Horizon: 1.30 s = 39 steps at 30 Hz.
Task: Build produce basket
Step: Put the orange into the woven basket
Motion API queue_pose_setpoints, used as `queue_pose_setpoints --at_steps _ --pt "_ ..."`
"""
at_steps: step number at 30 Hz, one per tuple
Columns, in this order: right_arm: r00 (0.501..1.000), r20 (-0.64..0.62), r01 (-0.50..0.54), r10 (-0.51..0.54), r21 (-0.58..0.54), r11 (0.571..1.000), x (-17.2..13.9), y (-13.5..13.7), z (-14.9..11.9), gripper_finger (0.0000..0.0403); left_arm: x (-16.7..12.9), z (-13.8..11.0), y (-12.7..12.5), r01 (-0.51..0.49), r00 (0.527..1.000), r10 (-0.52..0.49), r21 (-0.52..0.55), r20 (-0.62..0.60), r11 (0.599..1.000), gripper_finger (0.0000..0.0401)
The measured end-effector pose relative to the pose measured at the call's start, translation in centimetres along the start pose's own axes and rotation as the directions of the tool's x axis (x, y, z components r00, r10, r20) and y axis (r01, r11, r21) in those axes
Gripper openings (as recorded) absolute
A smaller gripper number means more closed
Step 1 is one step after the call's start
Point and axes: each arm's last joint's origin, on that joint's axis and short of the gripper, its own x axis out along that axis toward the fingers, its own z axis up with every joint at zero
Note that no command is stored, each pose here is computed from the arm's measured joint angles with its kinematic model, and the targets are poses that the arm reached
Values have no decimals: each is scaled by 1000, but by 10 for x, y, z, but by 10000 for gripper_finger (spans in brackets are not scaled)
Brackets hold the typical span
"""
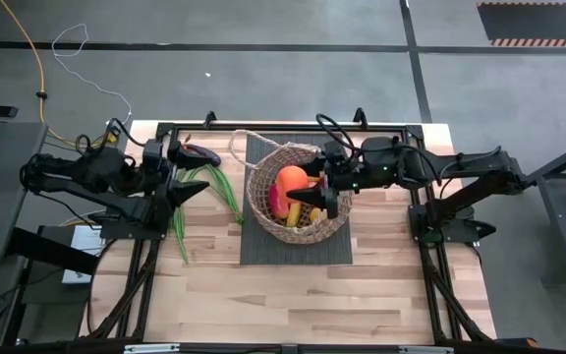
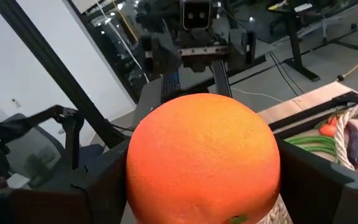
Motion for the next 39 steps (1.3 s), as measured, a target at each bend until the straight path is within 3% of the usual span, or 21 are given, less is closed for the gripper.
queue_pose_setpoints --at_steps 8,14,19,24,27,32,39 --pt "999 -40 22 -20 69 997 18 -5 -12 316 -12 4 5 -41 999 41 -2 28 999 374" --pt "997 -63 51 -43 123 991 51 -5 -13 316 -17 5 6 -45 999 45 -11 23 999 374" --pt "951 -194 279 -241 205 938 87 -9 -14 316 -18 4 7 -55 998 55 15 13 998 374" --pt "855 -317 506 -411 331 796 114 -18 -27 316 -19 2 8 -64 998 64 35 -5 997 374" --pt "770 -382 633 -511 360 685 124 -24 -37 319 -19 2 8 -63 998 64 36 -4 997 374" --pt "605 -499 795 -621 338 503 132 -36 -61 322 -19 2 8 -63 998 63 29 -2 998 374" --pt "354 -587 934 -728 257 247 135 -61 -97 324 -19 3 8 -62 998 62 42 11 997 374"
